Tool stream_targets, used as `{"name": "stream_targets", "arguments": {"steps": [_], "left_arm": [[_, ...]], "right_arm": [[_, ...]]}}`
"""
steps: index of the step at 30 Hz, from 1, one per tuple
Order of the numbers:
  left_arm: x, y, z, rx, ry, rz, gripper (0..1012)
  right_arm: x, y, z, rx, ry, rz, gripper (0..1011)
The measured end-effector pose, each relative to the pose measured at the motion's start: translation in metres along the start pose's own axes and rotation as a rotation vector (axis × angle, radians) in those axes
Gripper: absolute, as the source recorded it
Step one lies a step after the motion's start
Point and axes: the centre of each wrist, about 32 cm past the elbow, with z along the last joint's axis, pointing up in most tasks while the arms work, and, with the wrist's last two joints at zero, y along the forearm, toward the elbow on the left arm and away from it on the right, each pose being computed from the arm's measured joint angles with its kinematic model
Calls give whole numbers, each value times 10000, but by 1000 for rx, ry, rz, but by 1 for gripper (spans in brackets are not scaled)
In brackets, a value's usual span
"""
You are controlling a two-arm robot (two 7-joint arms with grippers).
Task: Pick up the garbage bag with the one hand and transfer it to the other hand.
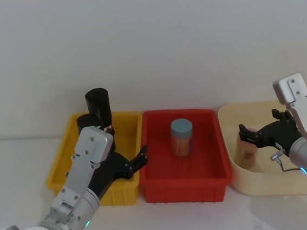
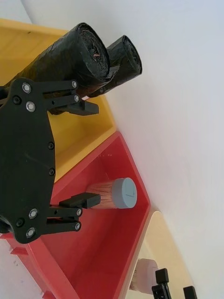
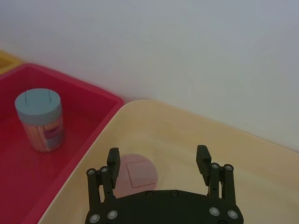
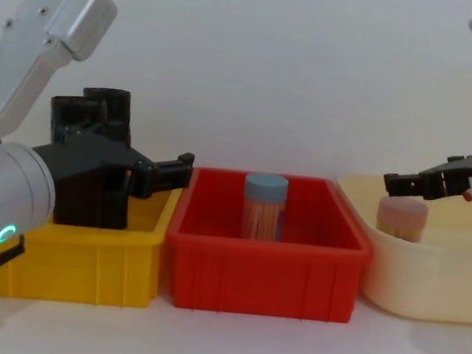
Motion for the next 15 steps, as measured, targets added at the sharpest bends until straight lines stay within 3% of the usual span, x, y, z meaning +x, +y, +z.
{"name": "stream_targets", "arguments": {"steps": [10,15], "left_arm": [[0,0,0,0,0,0,1000],[0,0,0,0,0,0,1000]], "right_arm": [[3,-10,-11,1,5,-6,1004],[18,-76,-17,20,41,0,1004]]}}
